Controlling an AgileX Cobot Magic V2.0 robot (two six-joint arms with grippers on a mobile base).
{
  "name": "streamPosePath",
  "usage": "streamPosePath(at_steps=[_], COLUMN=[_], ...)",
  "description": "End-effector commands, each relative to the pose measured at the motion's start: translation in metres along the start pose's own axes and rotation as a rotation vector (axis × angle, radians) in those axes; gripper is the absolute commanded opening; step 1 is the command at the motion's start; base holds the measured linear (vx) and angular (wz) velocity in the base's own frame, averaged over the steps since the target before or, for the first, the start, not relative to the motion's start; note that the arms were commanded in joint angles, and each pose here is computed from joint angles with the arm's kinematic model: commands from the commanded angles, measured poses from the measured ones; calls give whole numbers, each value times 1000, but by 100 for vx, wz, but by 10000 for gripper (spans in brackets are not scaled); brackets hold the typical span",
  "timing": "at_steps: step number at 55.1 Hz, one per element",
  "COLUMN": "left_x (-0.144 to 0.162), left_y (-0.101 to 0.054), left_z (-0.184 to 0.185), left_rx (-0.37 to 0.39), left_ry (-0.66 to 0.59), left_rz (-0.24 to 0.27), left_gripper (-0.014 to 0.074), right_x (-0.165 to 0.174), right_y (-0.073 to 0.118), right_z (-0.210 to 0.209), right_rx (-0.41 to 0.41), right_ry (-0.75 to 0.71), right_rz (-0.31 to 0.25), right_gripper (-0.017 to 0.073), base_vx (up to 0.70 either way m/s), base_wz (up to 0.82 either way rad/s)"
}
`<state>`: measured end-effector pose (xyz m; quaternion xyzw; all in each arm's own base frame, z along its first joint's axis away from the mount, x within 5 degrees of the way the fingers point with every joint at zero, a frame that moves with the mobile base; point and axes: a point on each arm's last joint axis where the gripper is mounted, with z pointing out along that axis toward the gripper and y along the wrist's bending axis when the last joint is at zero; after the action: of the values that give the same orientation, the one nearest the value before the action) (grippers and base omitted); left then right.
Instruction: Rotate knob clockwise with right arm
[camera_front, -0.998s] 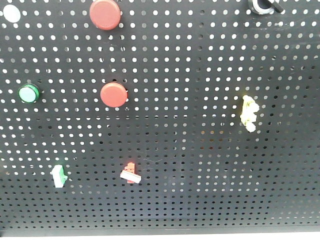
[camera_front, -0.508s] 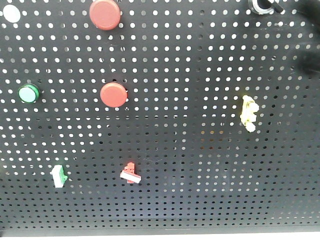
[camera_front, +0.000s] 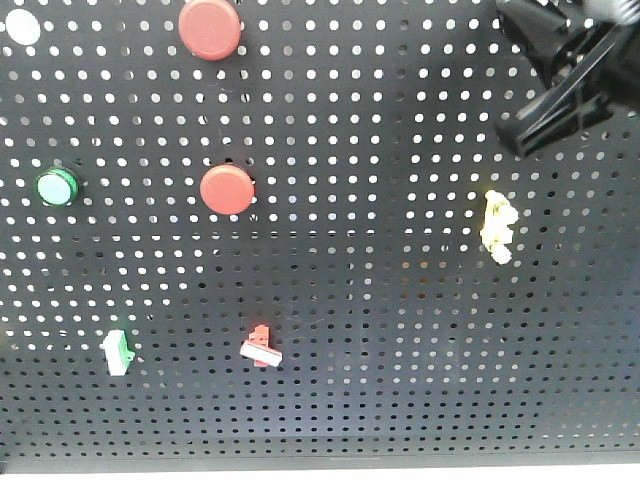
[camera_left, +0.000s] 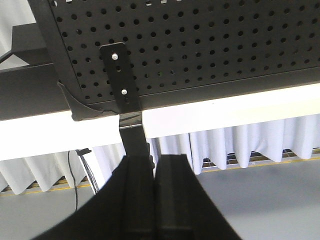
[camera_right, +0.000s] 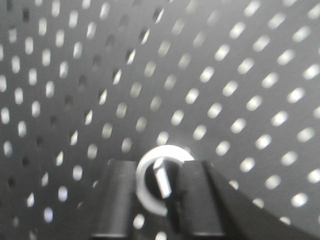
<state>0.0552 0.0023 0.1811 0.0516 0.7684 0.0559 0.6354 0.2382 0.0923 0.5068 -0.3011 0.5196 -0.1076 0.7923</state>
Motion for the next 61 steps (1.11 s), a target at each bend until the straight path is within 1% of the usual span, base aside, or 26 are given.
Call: streamPosePath(at_steps=[1, 6, 13, 17, 22, 28, 30, 33, 40, 42, 44, 45, 47, 48, 51, 54, 56, 58, 60, 61], left_x=[1, 1, 1, 1, 1, 1, 1, 1, 1, 1, 1, 1, 1, 1, 1, 1, 1, 1, 1, 1], left_y=[-1, -1, -1, -1, -1, -1, -1, -1, -1, -1, -1, -1, -1, -1, -1, -1, -1, -1, -1, -1], left_z=[1, 1, 1, 1, 1, 1, 1, 1, 1, 1, 1, 1, 1, 1, 1, 1, 1, 1, 1, 1], left_rx=[4, 4, 4, 4, 4, 4, 4, 4, 4, 4, 4, 4, 4, 4, 4, 4, 4, 4, 4, 4], left_ry=[-68, -68, -68, -68, -68, -68, -68, -68, -68, -68, -68, -68, -68, -68, -68, -68, -68, -68, -68, -68], left_rz=[-8, -8, -8, -8, -8, -8, -8, -8, -8, -8, -8, -8, -8, -8, -8, -8, -8, -8, -8, -8], left_gripper=[-7, -7, -7, -7, -7, -7, -7, -7, -7, -7, -7, -7, -7, -7, -7, -7, -7, -7, -7, -7], right_x=[-16, -13, -9, -9, -9, -9, -8, -7, -5, -5, -5, -6, -6, -6, -7, -8, -9, -10, -11, -11], right_y=[-9, -7, -5, -5, -5, -5, -5, -5, -6, -6, -6, -6, -7, -7, -8, -9, -10, -12, -13, -14], right_z=[-4, -1, 3, 3, 3, 3, 4, 4, 4, 4, 4, 4, 4, 4, 3, 3, 3, 3, 3, 3], right_rx=[27, 21, 14, 14, 13, 16, 17, 19, 22, 23, 26, 27, 30, 32, 37, 44, 49, 57, 66, 71], right_ry=[-77, -69, -58, -56, -56, -50, -41, -30, -15, -15, -18, -23, -31, -37, -52, -70, -86, -103, -122, -128], right_rz=[-23, -33, -32, -16, 1, 53, 80, 118, 219, 269, 350, 408, 491, 549, 666, 762, 808, 866, 934, 979], right_gripper=[228, 227, 227, 218, 172, 84, 36, -10, -14, -13, -12, -12, -11, -11, -10, -10, -9, -10, -8, -8], base_vx=[0, 0, 0, 0, 0, 0, 0, 0, 0, 0, 0, 0, 0, 0, 0, 0, 0, 0, 0, 0], base_wz=[0, 0, 0, 0, 0, 0, 0, 0, 0, 0, 0, 0, 0, 0, 0, 0, 0, 0, 0, 0])
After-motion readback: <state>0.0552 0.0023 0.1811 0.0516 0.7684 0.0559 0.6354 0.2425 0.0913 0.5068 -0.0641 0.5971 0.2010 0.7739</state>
